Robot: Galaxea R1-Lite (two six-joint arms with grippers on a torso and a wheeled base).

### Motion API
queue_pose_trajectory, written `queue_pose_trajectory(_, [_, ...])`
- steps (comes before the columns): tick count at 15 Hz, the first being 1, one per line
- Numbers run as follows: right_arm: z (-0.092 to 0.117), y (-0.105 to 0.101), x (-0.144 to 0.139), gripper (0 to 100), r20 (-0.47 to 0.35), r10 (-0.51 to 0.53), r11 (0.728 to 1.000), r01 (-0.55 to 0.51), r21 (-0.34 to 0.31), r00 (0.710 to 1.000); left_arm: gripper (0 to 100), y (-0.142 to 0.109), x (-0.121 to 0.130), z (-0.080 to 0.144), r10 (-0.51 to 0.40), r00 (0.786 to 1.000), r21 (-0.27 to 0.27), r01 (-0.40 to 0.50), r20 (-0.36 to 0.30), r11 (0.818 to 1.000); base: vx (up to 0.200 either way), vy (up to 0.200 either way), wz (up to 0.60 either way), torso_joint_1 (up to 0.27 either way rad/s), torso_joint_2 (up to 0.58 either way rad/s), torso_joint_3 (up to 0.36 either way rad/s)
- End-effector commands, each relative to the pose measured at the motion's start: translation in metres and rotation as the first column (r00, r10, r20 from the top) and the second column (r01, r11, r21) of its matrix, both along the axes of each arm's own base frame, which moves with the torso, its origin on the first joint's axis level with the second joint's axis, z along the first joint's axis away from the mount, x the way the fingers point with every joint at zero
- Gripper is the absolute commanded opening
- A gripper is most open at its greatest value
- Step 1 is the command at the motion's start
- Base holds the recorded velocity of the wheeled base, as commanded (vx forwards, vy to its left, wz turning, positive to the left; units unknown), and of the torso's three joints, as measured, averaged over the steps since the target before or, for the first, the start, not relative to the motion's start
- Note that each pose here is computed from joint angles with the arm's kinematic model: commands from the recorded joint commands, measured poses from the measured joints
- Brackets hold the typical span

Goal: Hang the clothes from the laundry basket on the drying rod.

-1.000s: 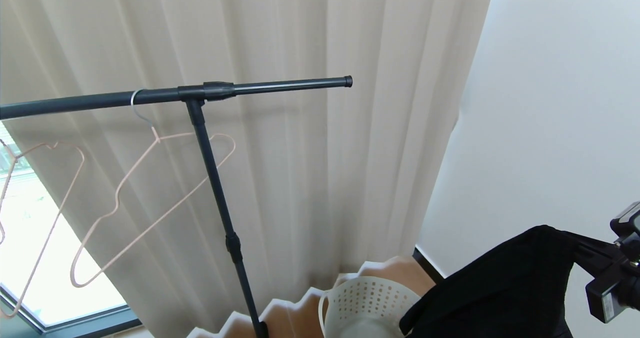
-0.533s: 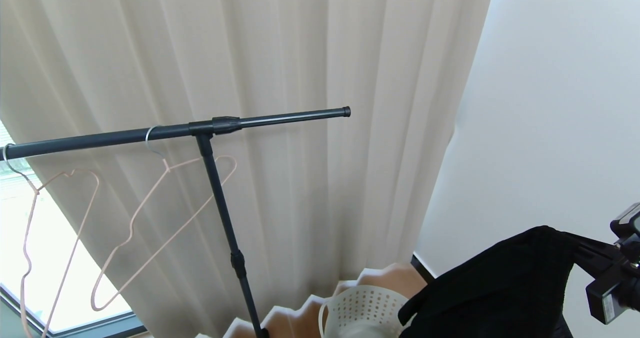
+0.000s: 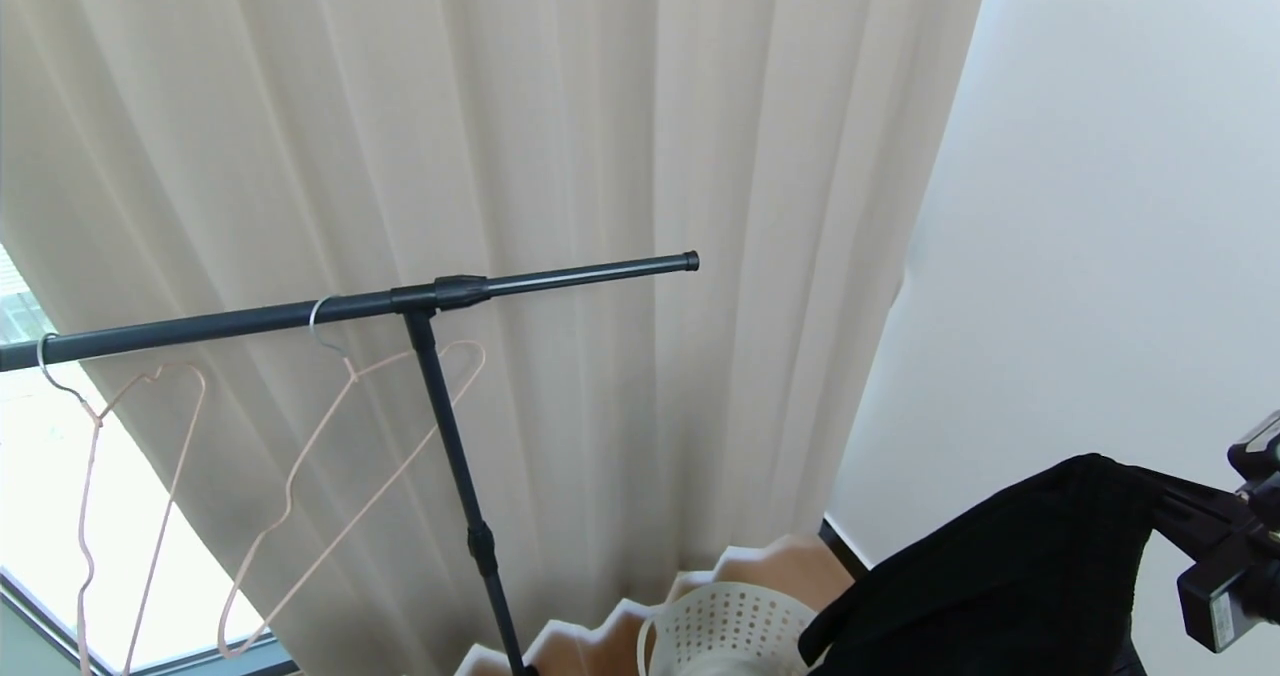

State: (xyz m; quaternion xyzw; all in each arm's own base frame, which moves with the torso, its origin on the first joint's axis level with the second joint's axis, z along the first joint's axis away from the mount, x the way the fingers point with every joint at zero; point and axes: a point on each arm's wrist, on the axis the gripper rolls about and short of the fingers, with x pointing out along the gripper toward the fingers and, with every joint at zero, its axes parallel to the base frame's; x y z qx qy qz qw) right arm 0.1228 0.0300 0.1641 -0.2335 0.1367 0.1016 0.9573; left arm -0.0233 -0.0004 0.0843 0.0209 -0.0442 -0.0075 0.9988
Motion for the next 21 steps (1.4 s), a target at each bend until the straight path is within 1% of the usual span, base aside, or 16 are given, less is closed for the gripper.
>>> queue_pose_trajectory(1, [-0.0012, -0.0003, -0.0017, 0, -0.001, 0.002, 1.0, -0.002, -0.002, 1.0, 100, 0.0, 0.0001, 0.0001, -0.002, 1.0, 0.001, 0.002, -0.001, 1.0, 0.0, 0.0, 0.0, 0.163, -0.36, -0.188])
queue_pose_trajectory(5, [-0.0024, -0.0008, -0.0036, 0, -0.001, 0.003, 1.0, -0.003, -0.003, 1.0, 100, 0.0, 0.0001, 0.0001, 0.001, 1.0, -0.001, -0.001, -0.001, 1.0, 0.0, 0.0, 0.0, 0.063, -0.12, -0.117])
queue_pose_trajectory(11, [-0.0039, -0.0008, -0.0038, 0, -0.006, 0.003, 1.0, -0.003, -0.006, 1.0, 100, 0.0, 0.0001, 0.0001, 0.0, 1.0, 0.003, 0.0, -0.001, 1.0, 0.0, 0.0, 0.0, 0.003, 0.0, -0.008])
queue_pose_trajectory(16, [-0.004, -0.0011, -0.005, 0, -0.003, 0.003, 1.0, -0.003, -0.006, 1.0, 100, 0.0, 0.0001, 0.0001, -0.001, 1.0, 0.002, 0.001, -0.001, 1.0, 0.0, 0.0, 0.6, 0.001, 0.0, 0.002])
queue_pose_trajectory(17, [-0.004, -0.0011, -0.005, 0, -0.003, 0.003, 1.0, -0.003, -0.006, 1.0, 100, 0.0, 0.0001, 0.0001, -0.001, 1.0, 0.004, 0.001, -0.001, 1.0, -0.2, 0.0, 0.6, 0.007, 0.01, -0.002])
queue_pose_trajectory(21, [-0.0039, -0.0012, -0.0053, 0, -0.003, 0.003, 1.0, -0.003, -0.004, 1.0, 100, 0.0, 0.0001, 0.0001, -0.002, 1.0, 0.001, 0.002, -0.001, 1.0, -0.2, 0.0, 0.0, 0.004, 0.0, -0.001])
